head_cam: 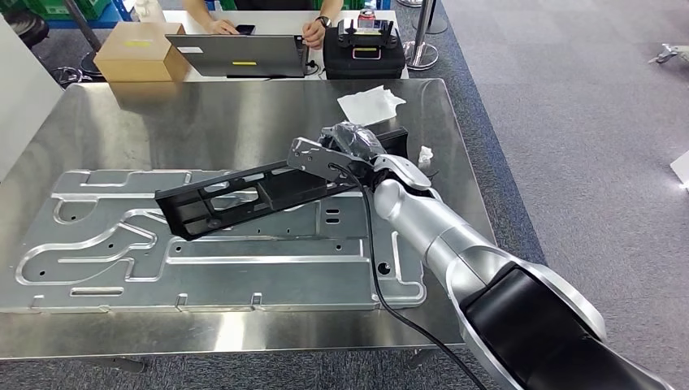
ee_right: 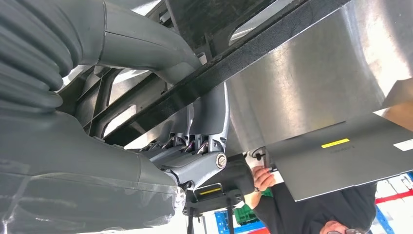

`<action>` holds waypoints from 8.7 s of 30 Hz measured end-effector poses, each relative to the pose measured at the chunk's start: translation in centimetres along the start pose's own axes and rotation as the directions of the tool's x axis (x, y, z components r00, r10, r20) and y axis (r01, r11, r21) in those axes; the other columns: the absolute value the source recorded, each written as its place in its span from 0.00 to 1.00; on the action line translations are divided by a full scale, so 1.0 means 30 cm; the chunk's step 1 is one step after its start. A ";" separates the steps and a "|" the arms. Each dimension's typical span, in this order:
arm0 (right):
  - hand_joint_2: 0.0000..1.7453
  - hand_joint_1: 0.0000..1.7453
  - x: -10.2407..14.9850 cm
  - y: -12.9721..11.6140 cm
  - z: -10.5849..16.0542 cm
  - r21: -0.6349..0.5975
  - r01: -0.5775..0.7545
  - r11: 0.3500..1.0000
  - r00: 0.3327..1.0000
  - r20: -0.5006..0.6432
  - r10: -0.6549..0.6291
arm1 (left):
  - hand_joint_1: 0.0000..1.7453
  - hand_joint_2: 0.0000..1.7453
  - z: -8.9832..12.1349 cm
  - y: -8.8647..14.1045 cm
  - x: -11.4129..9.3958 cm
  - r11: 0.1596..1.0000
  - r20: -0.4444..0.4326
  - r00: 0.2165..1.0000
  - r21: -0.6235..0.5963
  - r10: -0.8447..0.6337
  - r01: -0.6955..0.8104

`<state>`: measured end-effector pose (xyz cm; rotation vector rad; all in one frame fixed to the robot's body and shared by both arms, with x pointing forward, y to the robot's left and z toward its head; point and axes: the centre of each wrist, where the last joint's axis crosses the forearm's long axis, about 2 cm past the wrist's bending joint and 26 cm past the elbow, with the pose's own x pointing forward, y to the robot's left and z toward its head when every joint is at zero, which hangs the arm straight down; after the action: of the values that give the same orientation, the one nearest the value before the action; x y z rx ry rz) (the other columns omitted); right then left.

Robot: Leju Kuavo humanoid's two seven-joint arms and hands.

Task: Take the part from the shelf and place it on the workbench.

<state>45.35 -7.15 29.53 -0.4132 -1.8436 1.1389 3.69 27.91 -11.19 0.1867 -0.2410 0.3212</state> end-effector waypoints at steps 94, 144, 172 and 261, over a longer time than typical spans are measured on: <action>0.00 0.00 0.200 -0.061 -0.050 -0.023 0.150 0.988 0.968 0.206 -0.142 | 0.00 1.00 -0.002 0.033 -0.026 0.996 -0.004 0.998 -0.055 -0.070 0.070; 0.00 0.00 0.065 0.095 0.027 0.062 0.139 0.988 0.979 0.142 -0.147 | 0.00 0.00 0.007 -0.023 -0.017 0.996 0.003 0.998 -0.073 0.057 -0.057; 0.00 0.00 0.043 0.129 0.050 0.079 0.147 0.986 0.980 0.123 -0.156 | 0.00 0.00 0.009 -0.057 0.017 0.992 0.007 0.997 -0.100 0.074 -0.073; 0.00 0.00 -0.045 0.413 0.228 0.076 0.341 0.937 0.938 0.035 -0.344 | 0.00 0.00 0.012 -0.064 0.012 0.993 0.000 0.997 -0.088 0.077 -0.077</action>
<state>38.36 -5.27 17.29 -0.0194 -1.8233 0.9738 4.60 26.14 -11.04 0.0914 -0.2653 0.3861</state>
